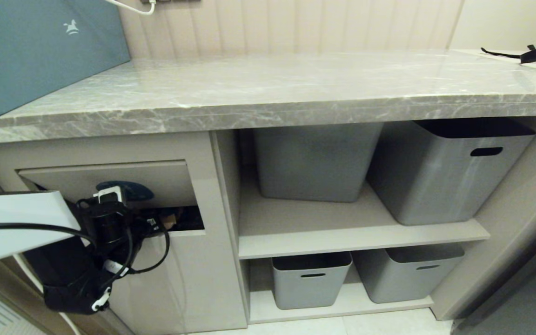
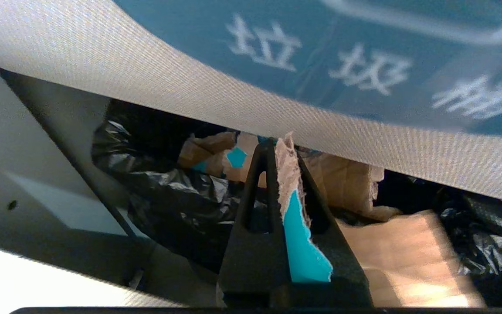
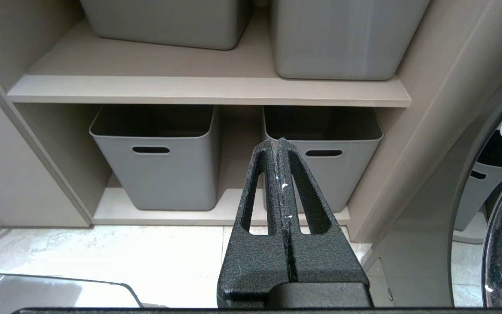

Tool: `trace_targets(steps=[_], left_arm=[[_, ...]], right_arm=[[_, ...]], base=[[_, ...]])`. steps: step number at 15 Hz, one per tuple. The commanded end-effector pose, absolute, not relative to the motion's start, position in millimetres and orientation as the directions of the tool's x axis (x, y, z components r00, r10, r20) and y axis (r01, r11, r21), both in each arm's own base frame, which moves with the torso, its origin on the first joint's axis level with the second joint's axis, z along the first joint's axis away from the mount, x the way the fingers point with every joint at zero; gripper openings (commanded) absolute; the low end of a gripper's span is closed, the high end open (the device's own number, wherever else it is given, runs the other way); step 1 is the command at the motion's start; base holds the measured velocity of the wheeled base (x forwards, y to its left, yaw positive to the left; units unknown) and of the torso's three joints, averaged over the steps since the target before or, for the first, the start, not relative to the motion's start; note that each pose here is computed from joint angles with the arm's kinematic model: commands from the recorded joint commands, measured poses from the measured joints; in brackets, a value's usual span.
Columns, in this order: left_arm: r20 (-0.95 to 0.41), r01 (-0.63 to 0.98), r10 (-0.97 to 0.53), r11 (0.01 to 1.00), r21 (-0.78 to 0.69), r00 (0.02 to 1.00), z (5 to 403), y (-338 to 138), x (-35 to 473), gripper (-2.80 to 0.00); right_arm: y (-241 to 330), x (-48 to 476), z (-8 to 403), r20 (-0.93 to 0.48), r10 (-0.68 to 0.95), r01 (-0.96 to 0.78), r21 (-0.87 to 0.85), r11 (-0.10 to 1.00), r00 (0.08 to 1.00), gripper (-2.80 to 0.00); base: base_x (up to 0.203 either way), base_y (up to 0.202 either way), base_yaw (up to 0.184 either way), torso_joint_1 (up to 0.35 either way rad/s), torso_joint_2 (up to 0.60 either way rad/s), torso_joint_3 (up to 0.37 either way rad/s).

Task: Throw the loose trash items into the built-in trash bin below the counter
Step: Put the garbage in the trash can

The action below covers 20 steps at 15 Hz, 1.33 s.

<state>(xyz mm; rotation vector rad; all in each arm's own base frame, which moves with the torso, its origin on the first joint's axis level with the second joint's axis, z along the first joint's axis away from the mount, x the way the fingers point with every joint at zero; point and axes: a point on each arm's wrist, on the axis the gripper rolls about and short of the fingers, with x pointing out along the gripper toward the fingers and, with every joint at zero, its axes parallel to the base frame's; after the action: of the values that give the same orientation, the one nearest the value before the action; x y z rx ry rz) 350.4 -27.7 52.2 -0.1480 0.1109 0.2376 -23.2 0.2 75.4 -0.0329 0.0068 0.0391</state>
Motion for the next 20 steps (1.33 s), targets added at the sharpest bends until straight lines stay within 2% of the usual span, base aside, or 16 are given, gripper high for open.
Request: trace_targets(steps=[1, 7, 10, 20], left_arm=[[-0.131, -0.239, 0.222, 0.962, -0.134, 0.966, 47.7, -31.0, 351.7, -2.80], [-0.091, -0.255, 0.243, 0.954, -0.156, 0.966, 61.3, -22.7, 351.6, -2.80], [-0.020, -0.249, 0.252, 0.937, -0.246, 0.968, 77.1, -18.4, 362.5, -2.80], [-0.104, -0.277, 0.260, 0.937, -0.213, 0.960, 55.3, -16.7, 355.7, -2.80]], right_arm=[[0.2, -23.2, 75.4, -0.008, 0.040, -0.040, -0.034, 0.999, 0.999, -2.80], [0.2, -23.2, 75.3, -0.009, 0.040, -0.040, -0.034, 0.999, 0.999, -2.80], [0.2, -23.2, 75.3, -0.009, 0.040, -0.040, -0.033, 0.999, 0.999, -2.80], [0.2, -23.2, 75.4, -0.009, 0.040, -0.040, -0.034, 0.999, 0.999, -2.80]], base=[[0.000, 0.000, 0.000, 0.000, 0.00, 0.000], [0.000, 0.000, 0.000, 0.000, 0.00, 0.000], [0.000, 0.000, 0.000, 0.000, 0.00, 0.000], [0.000, 0.000, 0.000, 0.000, 0.00, 0.000]])
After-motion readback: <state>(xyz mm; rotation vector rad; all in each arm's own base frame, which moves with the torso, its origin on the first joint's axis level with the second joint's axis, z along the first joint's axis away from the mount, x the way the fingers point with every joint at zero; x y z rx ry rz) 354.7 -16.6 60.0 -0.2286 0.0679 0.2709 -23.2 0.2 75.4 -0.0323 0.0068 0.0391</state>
